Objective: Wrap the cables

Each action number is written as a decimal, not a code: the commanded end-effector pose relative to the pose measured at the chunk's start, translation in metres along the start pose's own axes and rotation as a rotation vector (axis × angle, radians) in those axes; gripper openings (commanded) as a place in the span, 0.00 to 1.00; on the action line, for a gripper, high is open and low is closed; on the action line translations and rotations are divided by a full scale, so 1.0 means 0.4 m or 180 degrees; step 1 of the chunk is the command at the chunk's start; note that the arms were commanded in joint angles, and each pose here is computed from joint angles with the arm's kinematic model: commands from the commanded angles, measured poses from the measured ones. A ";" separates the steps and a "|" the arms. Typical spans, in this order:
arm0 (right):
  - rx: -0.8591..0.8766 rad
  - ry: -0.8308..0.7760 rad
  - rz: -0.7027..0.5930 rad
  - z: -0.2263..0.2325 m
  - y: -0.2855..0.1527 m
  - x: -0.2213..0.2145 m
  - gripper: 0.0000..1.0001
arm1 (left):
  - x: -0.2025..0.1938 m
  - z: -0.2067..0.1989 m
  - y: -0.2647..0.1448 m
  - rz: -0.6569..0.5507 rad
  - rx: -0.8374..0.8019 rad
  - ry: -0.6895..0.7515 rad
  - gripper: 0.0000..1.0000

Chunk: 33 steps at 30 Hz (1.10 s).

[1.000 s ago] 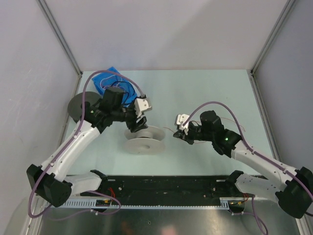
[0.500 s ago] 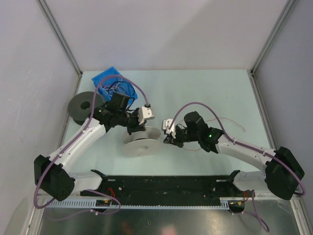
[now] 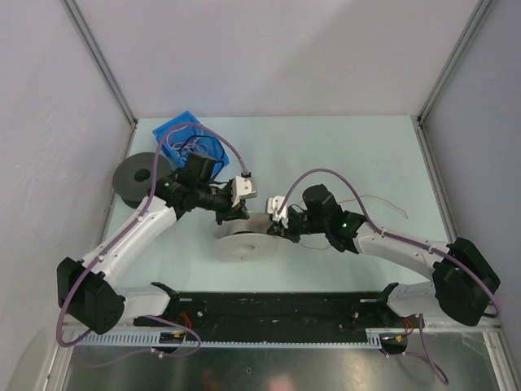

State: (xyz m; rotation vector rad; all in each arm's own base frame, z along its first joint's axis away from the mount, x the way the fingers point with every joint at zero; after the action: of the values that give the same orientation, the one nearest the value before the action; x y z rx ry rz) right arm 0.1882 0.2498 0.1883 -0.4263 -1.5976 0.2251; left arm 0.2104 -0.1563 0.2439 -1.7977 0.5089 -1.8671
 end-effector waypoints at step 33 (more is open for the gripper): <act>-0.0171 -0.0109 -0.0187 -0.047 0.074 0.025 0.00 | -0.012 0.023 0.048 0.0017 -0.0042 0.0186 0.52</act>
State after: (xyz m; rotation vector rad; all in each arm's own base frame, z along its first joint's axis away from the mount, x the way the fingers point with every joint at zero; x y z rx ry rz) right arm 0.2031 0.2653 0.1677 -0.4608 -1.5871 0.2060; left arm 0.2142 -0.1591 0.2189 -1.8058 0.5702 -1.8360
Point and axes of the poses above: each gripper's point midway between its finger pads, its own y axis out along the fingers, its own z axis along the line the jaws close on, x = y × z, the point moved 9 cm from there along -y, back along the fingers, and after that the axes turned 4 degrees about y, right-handed, at the moved point
